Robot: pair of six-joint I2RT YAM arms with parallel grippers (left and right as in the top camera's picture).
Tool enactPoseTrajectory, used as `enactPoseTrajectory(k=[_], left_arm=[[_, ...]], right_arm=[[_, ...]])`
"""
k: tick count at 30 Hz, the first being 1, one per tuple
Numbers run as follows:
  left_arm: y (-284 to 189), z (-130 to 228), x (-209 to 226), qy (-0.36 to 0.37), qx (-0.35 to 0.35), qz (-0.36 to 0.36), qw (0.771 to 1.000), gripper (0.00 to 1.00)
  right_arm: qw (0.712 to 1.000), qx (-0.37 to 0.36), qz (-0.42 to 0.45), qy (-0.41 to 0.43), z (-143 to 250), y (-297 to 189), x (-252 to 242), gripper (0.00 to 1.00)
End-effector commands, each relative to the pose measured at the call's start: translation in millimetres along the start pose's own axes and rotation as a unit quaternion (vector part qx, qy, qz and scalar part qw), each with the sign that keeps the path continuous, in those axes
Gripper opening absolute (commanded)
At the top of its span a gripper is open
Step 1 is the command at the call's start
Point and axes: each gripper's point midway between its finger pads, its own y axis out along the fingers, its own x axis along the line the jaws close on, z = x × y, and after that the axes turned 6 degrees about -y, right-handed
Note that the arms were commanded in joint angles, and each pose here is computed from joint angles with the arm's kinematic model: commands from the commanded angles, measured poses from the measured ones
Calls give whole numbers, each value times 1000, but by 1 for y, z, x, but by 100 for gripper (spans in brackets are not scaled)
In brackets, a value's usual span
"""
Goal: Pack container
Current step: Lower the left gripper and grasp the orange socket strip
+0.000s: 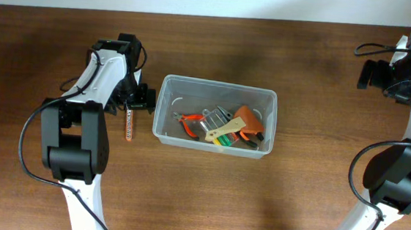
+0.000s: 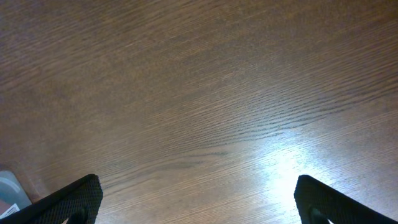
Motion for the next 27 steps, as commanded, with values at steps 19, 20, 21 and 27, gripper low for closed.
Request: enactPoseTrajectory(k=[19, 20, 21, 27], left_arm=[[24, 1, 15, 11, 2, 21, 1000, 100], [24, -1, 14, 11, -3, 24, 1000, 99], [24, -3, 14, 11, -7, 25, 1000, 100], [24, -9, 12, 11, -20, 28, 999, 100]], right_arm=[[1000, 3, 2, 3, 1, 1, 0, 99], [1000, 3, 2, 3, 1, 1, 0, 99], [1000, 3, 2, 3, 1, 1, 0, 99], [1000, 3, 2, 3, 1, 1, 0, 99]])
